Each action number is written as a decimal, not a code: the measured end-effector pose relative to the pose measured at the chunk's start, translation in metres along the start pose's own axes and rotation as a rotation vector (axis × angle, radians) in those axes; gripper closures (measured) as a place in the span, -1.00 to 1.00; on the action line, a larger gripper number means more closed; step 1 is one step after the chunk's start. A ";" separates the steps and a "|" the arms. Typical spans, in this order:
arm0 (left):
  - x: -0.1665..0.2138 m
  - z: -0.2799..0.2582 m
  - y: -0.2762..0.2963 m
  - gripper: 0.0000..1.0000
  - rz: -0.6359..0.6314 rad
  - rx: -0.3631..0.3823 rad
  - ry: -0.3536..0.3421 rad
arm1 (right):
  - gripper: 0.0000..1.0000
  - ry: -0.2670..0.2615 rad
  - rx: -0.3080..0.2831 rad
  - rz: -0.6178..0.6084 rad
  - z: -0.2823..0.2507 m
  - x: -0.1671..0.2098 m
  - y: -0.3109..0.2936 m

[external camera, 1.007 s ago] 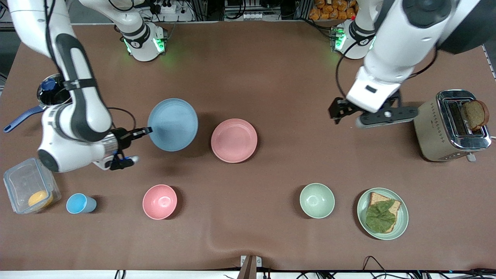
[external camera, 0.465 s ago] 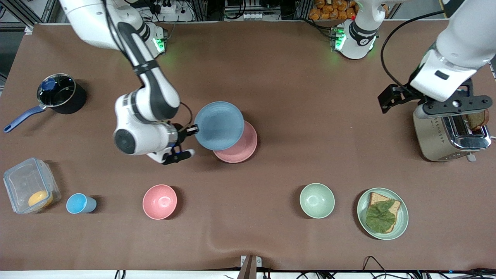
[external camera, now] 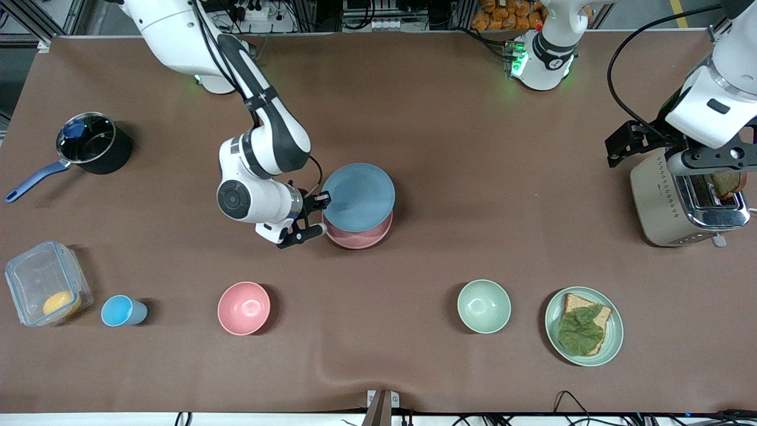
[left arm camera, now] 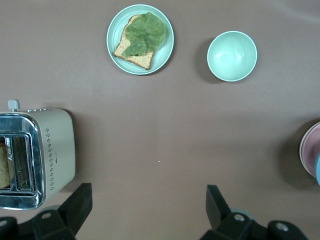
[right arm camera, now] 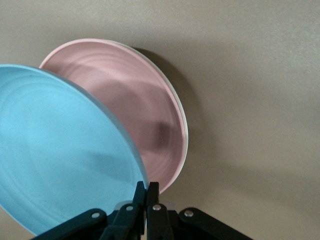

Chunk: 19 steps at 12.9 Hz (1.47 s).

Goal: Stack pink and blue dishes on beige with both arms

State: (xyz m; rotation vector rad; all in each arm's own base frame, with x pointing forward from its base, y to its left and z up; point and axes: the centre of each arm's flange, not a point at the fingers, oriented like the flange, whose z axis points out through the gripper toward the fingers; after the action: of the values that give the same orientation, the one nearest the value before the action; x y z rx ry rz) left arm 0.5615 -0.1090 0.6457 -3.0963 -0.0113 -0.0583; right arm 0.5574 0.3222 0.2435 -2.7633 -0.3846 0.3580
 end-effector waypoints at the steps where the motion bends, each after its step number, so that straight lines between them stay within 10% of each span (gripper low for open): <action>1: -0.001 -0.003 -0.003 -1.00 -0.002 0.000 0.005 | 0.80 0.002 -0.002 0.003 0.004 0.001 0.002; 9: -0.005 -0.008 -0.014 -1.00 -0.005 -0.002 -0.001 | -0.99 0.024 -0.011 0.083 -0.143 0.001 0.071; 14: -0.006 -0.007 -0.014 -1.00 0.008 0.001 -0.009 | -1.00 0.035 -0.205 0.081 -0.293 -0.045 0.100; 19: -0.007 -0.007 -0.014 -1.00 0.008 0.001 -0.010 | -1.00 0.133 -0.232 0.183 -0.402 -0.124 0.173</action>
State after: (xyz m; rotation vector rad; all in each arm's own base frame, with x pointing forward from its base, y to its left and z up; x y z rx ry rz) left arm 0.5546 -0.0949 0.6531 -3.0953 0.0010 -0.0427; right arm 0.5960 0.0133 0.5755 -3.0386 -0.1478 0.1804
